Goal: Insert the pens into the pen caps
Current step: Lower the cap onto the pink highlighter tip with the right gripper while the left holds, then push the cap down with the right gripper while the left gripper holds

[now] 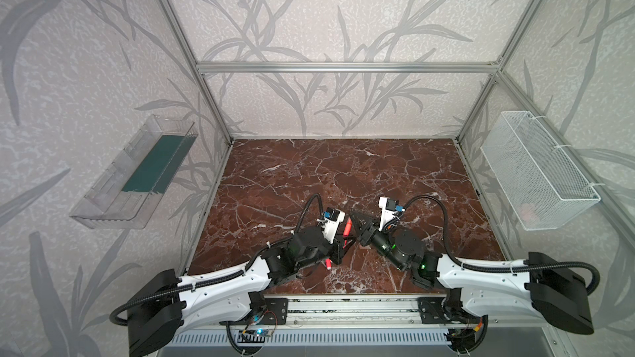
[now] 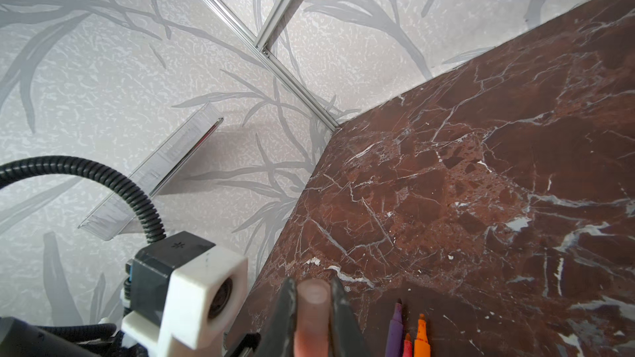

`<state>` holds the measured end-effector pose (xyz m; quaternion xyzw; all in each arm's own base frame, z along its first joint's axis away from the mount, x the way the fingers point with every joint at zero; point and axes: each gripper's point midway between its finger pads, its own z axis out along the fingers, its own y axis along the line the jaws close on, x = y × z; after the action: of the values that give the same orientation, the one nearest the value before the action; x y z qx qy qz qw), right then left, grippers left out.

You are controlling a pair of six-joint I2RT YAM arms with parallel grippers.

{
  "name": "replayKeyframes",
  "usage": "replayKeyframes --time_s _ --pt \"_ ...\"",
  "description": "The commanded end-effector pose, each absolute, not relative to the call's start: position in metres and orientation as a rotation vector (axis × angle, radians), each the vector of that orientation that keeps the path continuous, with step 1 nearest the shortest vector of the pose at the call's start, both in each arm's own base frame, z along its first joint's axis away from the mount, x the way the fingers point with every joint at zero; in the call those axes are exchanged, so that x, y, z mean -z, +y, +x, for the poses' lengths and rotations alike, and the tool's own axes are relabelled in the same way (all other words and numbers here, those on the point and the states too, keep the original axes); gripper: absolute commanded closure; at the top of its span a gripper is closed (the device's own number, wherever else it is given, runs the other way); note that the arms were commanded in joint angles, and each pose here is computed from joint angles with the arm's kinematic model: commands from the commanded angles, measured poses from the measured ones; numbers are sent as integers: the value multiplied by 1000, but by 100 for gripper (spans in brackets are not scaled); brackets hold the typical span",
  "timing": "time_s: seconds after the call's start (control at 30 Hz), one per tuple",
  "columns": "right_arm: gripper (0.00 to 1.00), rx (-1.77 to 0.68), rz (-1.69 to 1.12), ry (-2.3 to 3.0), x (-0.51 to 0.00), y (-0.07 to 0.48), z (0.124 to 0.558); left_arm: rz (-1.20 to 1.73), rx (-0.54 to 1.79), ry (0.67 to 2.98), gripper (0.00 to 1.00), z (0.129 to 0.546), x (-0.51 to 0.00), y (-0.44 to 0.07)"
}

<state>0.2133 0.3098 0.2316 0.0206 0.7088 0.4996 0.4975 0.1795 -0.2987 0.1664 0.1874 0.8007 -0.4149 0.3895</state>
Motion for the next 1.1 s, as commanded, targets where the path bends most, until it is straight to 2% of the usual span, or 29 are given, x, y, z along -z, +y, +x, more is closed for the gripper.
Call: replayKeyframes --time_s 0.0,0.17,0.37,0.47,0.87,1.07 --pt "82 -1246 -132 1826 -218 336 183 396 1055 1927 100 198 -195 -296" --pt "66 -1188 -116 1834 -222 329 187 411 1045 1922 100 196 -194 -294" --pt "39 -1094 -90 1816 -232 305 191 455 1027 1919 100 193 -190 -294" --pt "31 -1038 -66 1789 -241 289 195 474 1014 1915 100 192 -188 -292" --pt "24 -940 -95 1699 -274 259 195 569 1029 1888 100 184 -187 -298" --pt "34 -956 -127 1725 -276 276 200 608 1053 1877 100 180 -188 -305"
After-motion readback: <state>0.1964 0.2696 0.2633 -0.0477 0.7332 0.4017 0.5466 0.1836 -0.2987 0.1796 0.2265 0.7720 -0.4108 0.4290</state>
